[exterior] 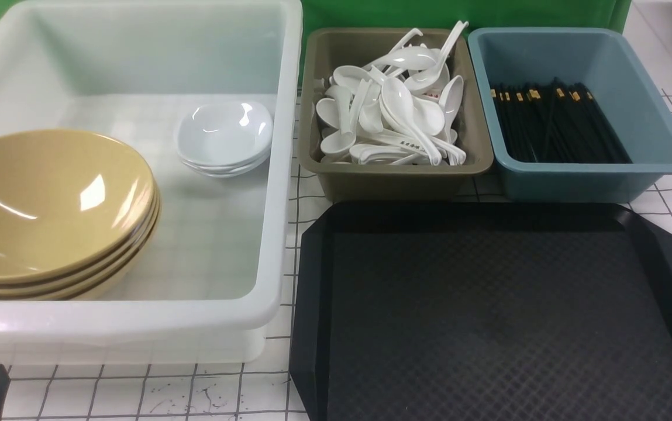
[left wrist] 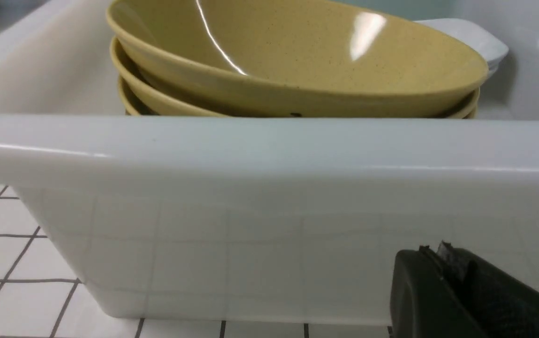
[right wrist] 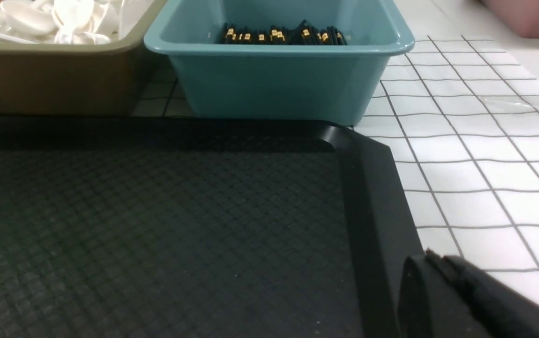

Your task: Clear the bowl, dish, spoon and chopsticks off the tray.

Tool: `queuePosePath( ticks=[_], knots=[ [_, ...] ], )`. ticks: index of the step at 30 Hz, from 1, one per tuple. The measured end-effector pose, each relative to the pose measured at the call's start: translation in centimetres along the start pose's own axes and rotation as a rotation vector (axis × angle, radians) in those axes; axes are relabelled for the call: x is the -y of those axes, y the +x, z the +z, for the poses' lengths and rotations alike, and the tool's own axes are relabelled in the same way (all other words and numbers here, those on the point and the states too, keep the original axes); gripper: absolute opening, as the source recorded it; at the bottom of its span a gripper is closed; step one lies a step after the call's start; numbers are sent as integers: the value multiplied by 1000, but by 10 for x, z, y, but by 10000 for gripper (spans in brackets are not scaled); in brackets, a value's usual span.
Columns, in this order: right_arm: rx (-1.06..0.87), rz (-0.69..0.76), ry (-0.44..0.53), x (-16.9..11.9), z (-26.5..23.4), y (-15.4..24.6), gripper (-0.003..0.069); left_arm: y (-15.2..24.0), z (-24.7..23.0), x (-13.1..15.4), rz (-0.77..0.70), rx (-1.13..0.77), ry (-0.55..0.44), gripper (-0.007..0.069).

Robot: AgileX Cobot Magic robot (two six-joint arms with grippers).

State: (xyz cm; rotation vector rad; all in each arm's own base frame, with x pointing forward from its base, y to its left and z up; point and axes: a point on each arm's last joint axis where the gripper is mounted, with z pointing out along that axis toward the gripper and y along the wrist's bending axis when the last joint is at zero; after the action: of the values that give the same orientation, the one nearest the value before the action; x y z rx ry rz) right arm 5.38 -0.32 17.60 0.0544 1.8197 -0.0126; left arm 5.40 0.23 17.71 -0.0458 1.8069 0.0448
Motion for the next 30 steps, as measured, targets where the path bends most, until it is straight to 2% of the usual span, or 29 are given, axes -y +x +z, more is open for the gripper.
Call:
queuePosePath(
  ticks=[30],
  knots=[
    [0, 0, 0, 0, 0, 0, 62, 0, 0, 0, 8, -4, 1, -6]
  ],
)
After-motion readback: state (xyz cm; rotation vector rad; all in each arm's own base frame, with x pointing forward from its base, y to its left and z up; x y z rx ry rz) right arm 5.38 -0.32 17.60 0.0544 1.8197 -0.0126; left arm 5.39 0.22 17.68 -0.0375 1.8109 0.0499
